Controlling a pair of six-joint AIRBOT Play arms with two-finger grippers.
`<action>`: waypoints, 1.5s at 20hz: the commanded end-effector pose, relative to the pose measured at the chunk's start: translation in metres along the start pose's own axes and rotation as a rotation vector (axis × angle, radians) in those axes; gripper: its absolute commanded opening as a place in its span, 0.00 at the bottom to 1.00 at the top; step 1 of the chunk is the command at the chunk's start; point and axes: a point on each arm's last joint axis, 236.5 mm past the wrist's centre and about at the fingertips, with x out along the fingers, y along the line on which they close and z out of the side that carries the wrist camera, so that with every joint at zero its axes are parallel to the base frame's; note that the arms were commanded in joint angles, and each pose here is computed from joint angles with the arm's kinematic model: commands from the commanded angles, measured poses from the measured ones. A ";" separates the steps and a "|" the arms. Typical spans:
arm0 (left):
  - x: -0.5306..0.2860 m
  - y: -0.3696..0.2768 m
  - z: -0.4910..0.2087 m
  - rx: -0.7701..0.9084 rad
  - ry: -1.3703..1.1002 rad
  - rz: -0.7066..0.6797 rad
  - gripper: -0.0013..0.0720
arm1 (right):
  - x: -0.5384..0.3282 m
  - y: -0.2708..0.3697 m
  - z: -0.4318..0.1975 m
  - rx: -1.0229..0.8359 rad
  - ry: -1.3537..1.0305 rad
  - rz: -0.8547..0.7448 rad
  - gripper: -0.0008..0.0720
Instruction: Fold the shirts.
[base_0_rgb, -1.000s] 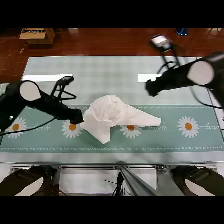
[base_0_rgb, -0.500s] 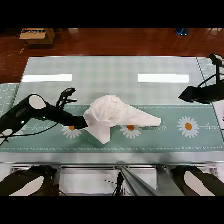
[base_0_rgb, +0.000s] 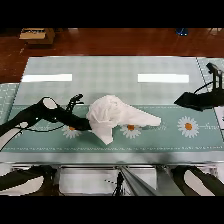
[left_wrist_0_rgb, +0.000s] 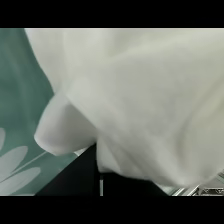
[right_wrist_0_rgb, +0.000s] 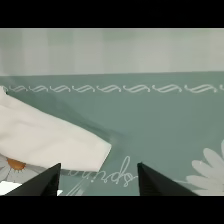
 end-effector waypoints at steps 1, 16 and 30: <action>0.000 -0.004 -0.005 0.006 0.023 -0.013 0.05 | 0.033 0.008 -0.025 0.102 0.028 0.095 0.76; -0.005 -0.019 -0.007 -0.002 0.025 -0.065 0.05 | 0.124 0.034 -0.076 0.237 0.039 0.133 0.74; -0.190 -0.134 0.078 0.386 -0.377 -0.080 0.05 | -0.025 0.065 0.057 -0.051 -0.480 0.114 0.06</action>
